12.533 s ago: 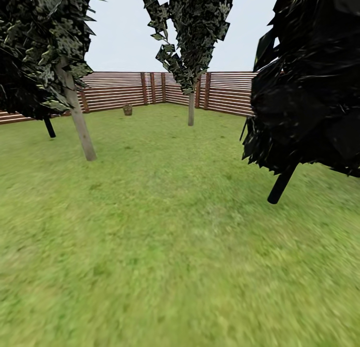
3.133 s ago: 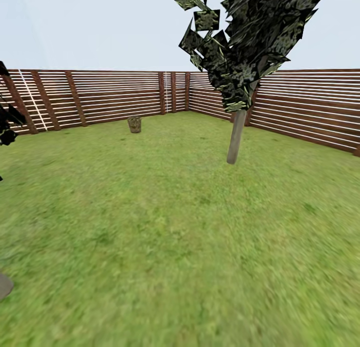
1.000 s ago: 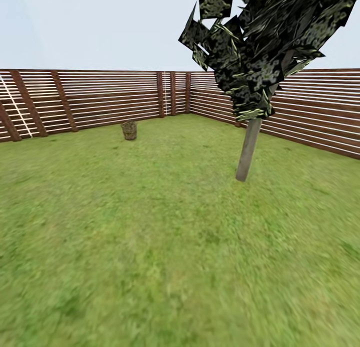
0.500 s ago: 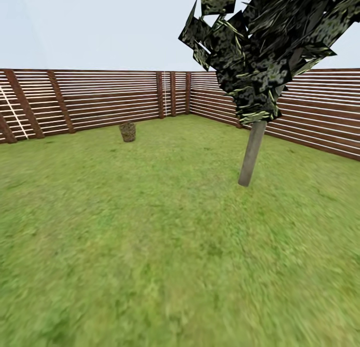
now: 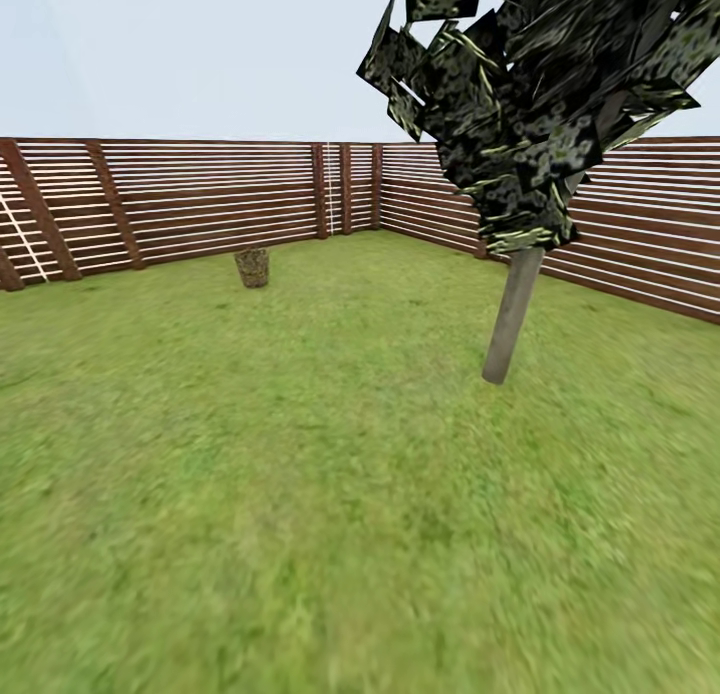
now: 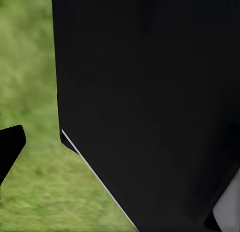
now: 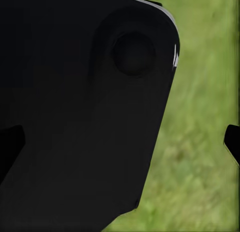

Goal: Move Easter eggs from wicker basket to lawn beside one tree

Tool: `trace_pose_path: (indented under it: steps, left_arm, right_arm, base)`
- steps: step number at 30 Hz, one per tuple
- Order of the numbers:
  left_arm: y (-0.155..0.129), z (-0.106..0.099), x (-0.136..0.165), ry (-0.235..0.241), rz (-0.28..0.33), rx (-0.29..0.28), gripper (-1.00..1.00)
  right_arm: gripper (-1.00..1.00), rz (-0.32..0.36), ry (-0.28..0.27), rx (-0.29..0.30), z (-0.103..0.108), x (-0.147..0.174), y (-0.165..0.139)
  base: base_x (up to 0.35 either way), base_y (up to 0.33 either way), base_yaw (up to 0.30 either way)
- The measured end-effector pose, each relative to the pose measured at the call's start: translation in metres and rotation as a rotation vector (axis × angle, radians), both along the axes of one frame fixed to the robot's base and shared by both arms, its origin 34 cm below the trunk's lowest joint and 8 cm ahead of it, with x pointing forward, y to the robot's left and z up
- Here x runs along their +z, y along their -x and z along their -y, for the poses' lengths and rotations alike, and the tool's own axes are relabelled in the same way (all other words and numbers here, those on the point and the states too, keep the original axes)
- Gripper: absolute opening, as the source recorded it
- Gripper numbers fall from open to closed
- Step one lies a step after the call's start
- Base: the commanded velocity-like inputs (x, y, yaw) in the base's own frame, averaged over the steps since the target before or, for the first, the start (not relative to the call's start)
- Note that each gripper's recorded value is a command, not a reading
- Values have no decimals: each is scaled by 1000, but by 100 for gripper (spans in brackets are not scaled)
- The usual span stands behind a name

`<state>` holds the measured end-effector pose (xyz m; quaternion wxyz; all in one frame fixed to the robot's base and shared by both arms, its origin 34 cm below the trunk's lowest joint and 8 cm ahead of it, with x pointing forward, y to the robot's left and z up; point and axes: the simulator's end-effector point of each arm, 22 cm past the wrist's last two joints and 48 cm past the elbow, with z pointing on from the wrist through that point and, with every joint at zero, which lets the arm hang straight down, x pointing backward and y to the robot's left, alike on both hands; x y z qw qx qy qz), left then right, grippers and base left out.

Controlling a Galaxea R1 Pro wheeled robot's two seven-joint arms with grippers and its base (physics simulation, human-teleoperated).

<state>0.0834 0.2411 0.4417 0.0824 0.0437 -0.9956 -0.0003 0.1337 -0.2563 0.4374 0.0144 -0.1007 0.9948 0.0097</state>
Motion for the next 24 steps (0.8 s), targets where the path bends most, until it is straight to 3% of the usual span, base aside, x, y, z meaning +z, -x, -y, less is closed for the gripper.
trace_pose_path:
  steps: [24]
  left_arm:
    - [0,0,0,0,-1,0,100]
  right_arm:
    - [100,3,1,-7,0,0,-2]
  base:
    - [332,0,0]
